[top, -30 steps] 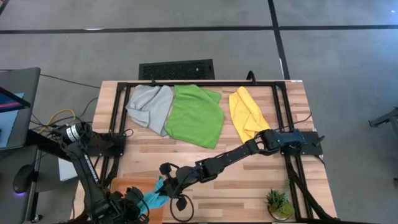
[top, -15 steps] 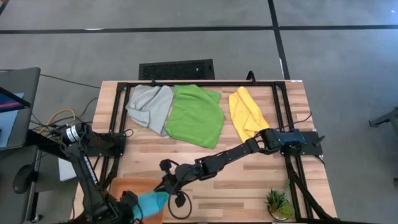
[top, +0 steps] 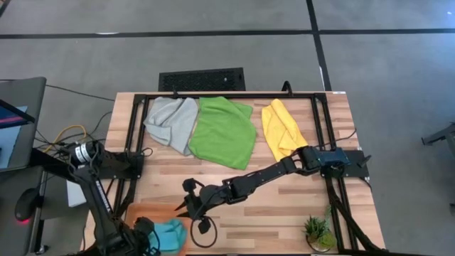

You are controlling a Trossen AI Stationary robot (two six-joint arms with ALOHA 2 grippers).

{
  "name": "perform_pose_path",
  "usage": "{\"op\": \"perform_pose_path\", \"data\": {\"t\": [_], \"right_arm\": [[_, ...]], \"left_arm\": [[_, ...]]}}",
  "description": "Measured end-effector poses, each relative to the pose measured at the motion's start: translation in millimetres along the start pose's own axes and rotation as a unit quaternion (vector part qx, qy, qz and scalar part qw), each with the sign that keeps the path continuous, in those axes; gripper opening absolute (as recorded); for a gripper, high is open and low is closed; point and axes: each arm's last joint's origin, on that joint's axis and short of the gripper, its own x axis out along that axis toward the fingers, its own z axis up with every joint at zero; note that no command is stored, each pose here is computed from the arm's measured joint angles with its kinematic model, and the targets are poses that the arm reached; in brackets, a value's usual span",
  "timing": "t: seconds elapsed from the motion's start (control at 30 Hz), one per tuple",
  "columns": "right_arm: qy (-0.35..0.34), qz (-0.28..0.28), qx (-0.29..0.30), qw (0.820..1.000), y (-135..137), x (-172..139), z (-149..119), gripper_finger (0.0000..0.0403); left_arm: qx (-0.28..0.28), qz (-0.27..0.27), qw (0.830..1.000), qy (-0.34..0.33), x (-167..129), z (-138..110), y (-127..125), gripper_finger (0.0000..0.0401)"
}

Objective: Fold microfiber towels
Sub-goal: Put the blue microfiber towel into the orange bin

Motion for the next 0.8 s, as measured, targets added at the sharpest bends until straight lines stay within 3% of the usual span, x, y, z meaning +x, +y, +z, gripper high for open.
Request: {"op": "perform_pose_path", "data": {"t": [0.27, 0.5, 0.8], "right_arm": [[0.02, 0.003, -0.001, 1.0, -3.8, -9.4, 9.9, 0.0167], [0.043, 0.013, -0.004, 0.999, -8.0, -22.1, 22.0, 0.0158], [0.057, 0.019, -0.005, 0.998, -7.4, -25.2, 22.9, 0.014]], "left_arm": [[0.0, 0.034, 0.999, -0.014, 15.6, 7.8, 10.0, 0.0], [-0.036, 0.074, 0.995, -0.053, 14.2, 14.7, 18.0, 0.0], [-0.001, 0.061, 0.995, -0.082, 13.9, 16.5, 18.2, 0.0024]]}}
